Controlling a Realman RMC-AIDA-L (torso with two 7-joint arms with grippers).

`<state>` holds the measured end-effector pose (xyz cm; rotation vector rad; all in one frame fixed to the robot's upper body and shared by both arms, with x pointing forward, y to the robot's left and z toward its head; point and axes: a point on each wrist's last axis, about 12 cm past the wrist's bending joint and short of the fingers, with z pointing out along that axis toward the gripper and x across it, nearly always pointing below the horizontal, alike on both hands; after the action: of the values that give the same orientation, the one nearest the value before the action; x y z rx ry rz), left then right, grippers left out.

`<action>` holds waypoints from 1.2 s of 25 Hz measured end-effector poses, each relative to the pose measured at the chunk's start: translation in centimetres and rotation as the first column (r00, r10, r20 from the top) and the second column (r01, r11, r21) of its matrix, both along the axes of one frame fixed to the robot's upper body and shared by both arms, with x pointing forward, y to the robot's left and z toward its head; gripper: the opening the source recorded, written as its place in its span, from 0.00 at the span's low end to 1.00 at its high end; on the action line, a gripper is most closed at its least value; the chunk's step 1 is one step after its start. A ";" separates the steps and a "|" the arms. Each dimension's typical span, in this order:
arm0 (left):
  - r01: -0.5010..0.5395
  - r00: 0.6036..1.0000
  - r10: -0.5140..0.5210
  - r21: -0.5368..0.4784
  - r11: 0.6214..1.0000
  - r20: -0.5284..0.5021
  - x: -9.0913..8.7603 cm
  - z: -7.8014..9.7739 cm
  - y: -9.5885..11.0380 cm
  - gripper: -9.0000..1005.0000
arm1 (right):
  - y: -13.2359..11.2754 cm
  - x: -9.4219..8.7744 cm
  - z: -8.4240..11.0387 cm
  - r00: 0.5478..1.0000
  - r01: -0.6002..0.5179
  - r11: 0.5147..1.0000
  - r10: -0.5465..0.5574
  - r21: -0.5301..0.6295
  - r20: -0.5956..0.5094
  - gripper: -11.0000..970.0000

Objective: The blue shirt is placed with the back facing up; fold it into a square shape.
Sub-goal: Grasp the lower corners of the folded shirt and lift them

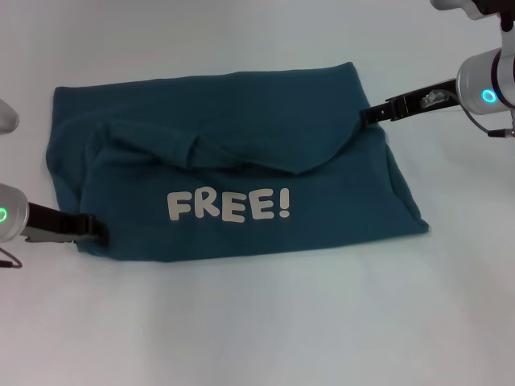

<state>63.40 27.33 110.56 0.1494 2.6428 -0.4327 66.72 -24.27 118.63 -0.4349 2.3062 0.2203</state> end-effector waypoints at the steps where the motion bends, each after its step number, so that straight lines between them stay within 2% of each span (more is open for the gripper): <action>1: 0.001 1.000 -0.001 0.000 1.000 0.000 0.0 0.0 0.0 0.48 | 0.0 0.0 0.0 1.000 0.000 1.000 0.000 0.000 0.000 0.96; 6: 0.013 1.000 -0.013 0.001 1.000 0.003 0.0 0.0 -0.2 0.28 | 0.0 0.0 0.0 1.000 0.000 1.000 0.000 0.002 0.000 0.96; 12: 0.024 1.000 -0.024 0.005 1.000 0.005 -0.1 0.0 -0.1 0.18 | 0.0 -0.2 -0.1 1.000 -0.006 1.000 0.006 0.004 -0.016 0.96; 18: 0.045 0.999 -0.045 -0.003 0.999 -0.009 -0.4 0.9 0.2 0.08 | -0.1 -0.8 -0.1 0.998 -0.017 1.000 0.017 0.004 -0.068 0.96; 22: 0.064 0.997 -0.064 -0.014 0.998 -0.041 -0.9 1.4 0.6 0.08 | -0.8 -1.5 0.2 0.993 -0.008 1.000 0.006 -0.012 -0.114 0.96; 30: 0.091 0.991 -0.094 -0.031 0.995 -0.092 -1.7 1.7 1.0 0.08 | -2.7 -3.3 -0.2 0.959 0.038 0.986 -0.082 -0.164 -0.271 0.96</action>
<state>61.69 28.30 112.30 0.2495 2.7285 -0.5171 63.45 -26.94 118.42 -0.4341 2.6207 0.0717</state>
